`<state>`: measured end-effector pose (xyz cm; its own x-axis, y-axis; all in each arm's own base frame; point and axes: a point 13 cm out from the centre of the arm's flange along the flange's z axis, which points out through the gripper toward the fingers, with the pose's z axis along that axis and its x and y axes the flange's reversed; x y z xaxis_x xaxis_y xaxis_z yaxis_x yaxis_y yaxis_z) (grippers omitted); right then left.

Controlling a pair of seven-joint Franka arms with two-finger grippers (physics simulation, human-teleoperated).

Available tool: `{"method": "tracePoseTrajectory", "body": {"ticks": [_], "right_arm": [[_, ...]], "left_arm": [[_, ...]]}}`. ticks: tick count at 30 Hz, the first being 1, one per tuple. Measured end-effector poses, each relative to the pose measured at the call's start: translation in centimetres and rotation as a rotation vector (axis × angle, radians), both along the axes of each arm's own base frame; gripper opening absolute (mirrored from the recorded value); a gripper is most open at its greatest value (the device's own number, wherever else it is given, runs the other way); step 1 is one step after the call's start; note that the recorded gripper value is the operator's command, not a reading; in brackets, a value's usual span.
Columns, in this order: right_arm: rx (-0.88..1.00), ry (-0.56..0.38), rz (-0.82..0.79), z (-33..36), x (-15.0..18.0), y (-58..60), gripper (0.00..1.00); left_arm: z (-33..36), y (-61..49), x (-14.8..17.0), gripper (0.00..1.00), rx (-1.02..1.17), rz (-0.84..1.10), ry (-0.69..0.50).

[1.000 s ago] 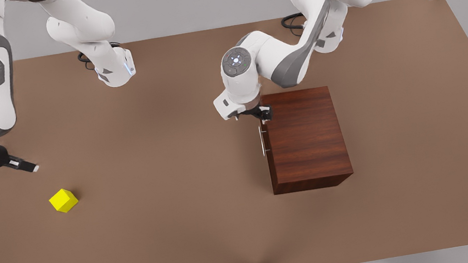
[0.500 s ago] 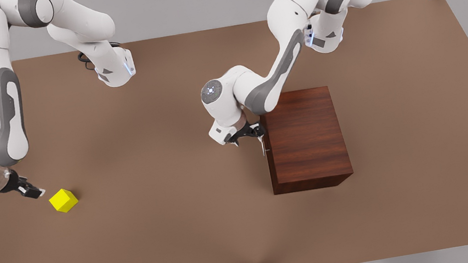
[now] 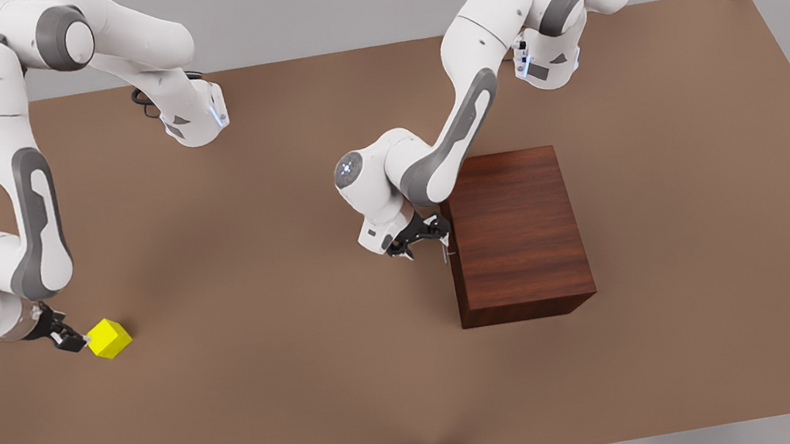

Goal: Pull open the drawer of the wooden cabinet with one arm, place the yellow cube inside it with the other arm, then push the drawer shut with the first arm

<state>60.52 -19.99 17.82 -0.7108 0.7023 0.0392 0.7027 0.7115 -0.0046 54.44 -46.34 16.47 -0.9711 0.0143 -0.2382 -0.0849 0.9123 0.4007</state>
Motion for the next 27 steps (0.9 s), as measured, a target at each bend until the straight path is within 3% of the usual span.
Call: {"method": "tracePoseTrajectory", "body": {"ticks": [18,27], "right_arm": [[-0.015,-0.013,-0.074,-6.2,0.5,-1.5,1.0],[-0.026,-0.008,-0.076,-9.3,-0.8,-1.0,1.0]], "left_arm": [[1.1,-4.5,0.0,1.0,-0.138,0.038,-0.084],[1.5,-6.2,-0.2,1.0,-0.179,0.034,-0.113]]}}
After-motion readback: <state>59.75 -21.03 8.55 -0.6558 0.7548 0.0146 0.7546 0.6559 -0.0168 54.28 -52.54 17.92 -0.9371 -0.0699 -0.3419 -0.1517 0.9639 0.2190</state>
